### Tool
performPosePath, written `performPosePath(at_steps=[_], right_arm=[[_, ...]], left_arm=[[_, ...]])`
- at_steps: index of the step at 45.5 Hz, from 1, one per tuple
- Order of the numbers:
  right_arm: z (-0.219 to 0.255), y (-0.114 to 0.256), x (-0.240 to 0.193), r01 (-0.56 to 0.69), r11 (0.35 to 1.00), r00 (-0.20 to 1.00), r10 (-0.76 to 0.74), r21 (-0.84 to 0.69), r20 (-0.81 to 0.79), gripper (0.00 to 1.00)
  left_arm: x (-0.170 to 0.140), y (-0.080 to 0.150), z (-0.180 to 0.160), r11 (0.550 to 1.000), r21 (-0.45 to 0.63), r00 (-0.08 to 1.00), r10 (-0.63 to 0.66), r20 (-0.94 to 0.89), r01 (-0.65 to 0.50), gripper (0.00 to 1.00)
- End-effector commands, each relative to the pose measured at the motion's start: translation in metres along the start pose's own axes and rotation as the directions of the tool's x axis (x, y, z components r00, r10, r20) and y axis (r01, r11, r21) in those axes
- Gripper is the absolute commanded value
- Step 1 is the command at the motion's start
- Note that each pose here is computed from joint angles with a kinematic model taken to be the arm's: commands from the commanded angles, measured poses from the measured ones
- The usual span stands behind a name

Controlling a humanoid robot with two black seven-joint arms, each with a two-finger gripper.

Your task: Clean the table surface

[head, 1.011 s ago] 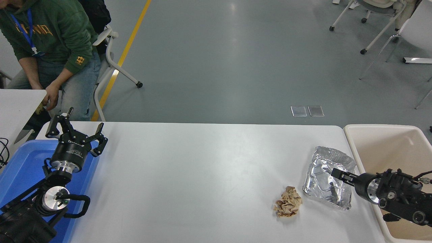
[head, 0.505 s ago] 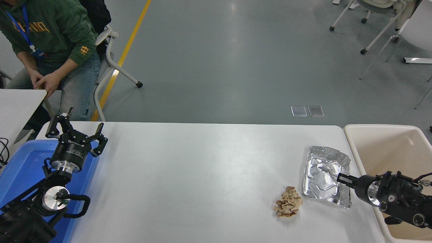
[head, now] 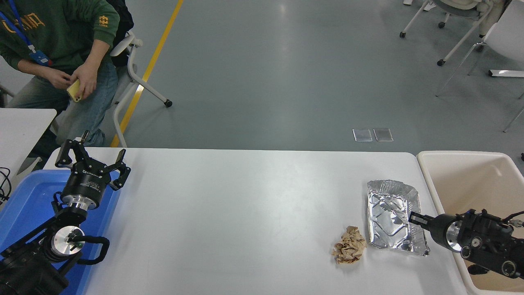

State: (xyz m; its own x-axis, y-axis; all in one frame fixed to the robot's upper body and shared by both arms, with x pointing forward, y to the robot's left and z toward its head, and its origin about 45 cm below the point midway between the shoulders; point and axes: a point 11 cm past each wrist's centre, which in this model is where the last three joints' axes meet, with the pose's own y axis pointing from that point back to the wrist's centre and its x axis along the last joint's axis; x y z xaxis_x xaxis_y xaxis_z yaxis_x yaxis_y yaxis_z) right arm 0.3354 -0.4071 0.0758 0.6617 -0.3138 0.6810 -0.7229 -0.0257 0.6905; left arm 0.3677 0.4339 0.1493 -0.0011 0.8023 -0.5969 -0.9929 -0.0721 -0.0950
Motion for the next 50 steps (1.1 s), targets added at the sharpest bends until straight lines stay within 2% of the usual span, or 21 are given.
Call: performPosePath(at_steps=[1, 13, 25, 37, 50], right_arm=[[-0.001, 0.000, 0.002, -0.003, 1.000, 1.000, 0.003, 0.011, -0.001, 0.00], [-0.001, 0.001, 0.006, -0.009, 1.000, 1.000, 0.009, 0.017, -0.002, 0.00], [0.006, 0.007, 0.034, -0.041, 0.999, 0.999, 0.041, 0.012, 0.002, 0.00], [0.013, 0.020, 0.074, -0.063, 0.998, 0.998, 0.063, 0.019, -0.001, 0.00], [-0.001, 0.046, 0.126, -0.070, 0.994, 0.998, 0.071, 0.078, 0.000, 0.00]], left_arm=[[0.000, 0.000, 0.000, 1.000, 0.000, 1.000, 0.000, 0.000, 0.000, 0.99], [0.000, 0.000, 0.000, 1.000, 0.000, 1.000, 0.000, 0.000, 0.000, 0.99], [0.000, 0.000, 0.000, 1.000, 0.000, 1.000, 0.000, 0.000, 0.000, 0.99], [0.000, 0.000, 0.000, 1.000, 0.000, 1.000, 0.000, 0.000, 0.000, 0.99], [0.000, 0.000, 0.000, 1.000, 0.000, 1.000, 0.000, 0.000, 0.000, 0.99]])
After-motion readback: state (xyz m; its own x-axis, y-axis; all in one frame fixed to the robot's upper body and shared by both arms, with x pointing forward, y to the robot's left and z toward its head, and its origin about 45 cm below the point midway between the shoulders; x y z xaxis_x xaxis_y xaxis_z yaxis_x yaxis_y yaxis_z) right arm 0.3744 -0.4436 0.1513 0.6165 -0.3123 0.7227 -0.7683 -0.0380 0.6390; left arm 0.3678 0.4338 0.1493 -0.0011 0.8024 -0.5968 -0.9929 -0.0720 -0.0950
